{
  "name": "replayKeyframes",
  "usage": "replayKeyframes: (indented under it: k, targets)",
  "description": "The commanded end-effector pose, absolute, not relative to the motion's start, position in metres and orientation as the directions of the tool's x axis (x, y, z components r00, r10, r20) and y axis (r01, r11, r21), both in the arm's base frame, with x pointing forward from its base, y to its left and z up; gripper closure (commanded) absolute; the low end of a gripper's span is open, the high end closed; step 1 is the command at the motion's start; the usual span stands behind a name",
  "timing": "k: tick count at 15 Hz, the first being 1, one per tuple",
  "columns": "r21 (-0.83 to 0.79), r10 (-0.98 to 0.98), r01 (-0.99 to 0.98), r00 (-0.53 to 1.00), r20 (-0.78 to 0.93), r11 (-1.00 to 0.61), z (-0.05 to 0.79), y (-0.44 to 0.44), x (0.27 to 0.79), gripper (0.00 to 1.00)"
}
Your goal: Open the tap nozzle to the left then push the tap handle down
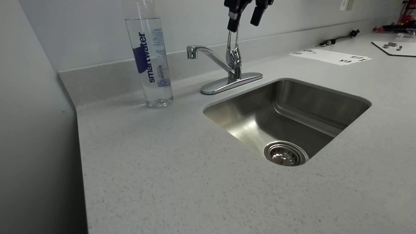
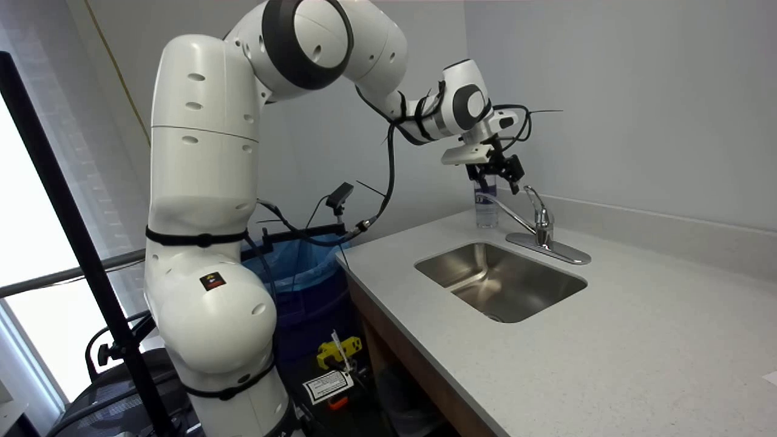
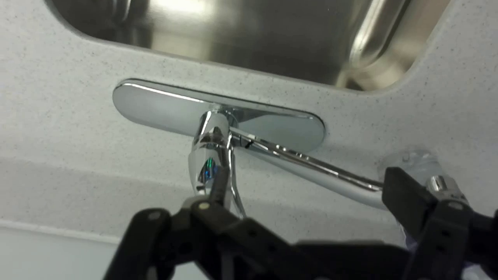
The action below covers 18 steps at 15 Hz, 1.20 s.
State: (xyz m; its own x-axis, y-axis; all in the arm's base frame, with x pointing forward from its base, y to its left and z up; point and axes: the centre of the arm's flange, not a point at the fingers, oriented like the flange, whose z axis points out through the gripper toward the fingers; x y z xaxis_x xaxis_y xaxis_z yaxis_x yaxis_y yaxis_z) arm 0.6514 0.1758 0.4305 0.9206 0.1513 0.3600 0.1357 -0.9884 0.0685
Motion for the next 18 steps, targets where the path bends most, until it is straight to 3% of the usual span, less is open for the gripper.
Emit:
replayKeyframes:
  k: [1, 9, 18]
  targets:
    - [0.029, 0.138, 0.14, 0.884, 0.448, -0.99, 0.459, 0.162, 0.64, 0.0]
    - [-0.003, 0.093, 0.116, 0.809, 0.58, -0.993, 0.47, 0.161, 0.65, 0.0]
    - [-0.009, 0.08, 0.108, 0.787, 0.612, -0.994, 0.452, 0.155, 0.662, 0.0]
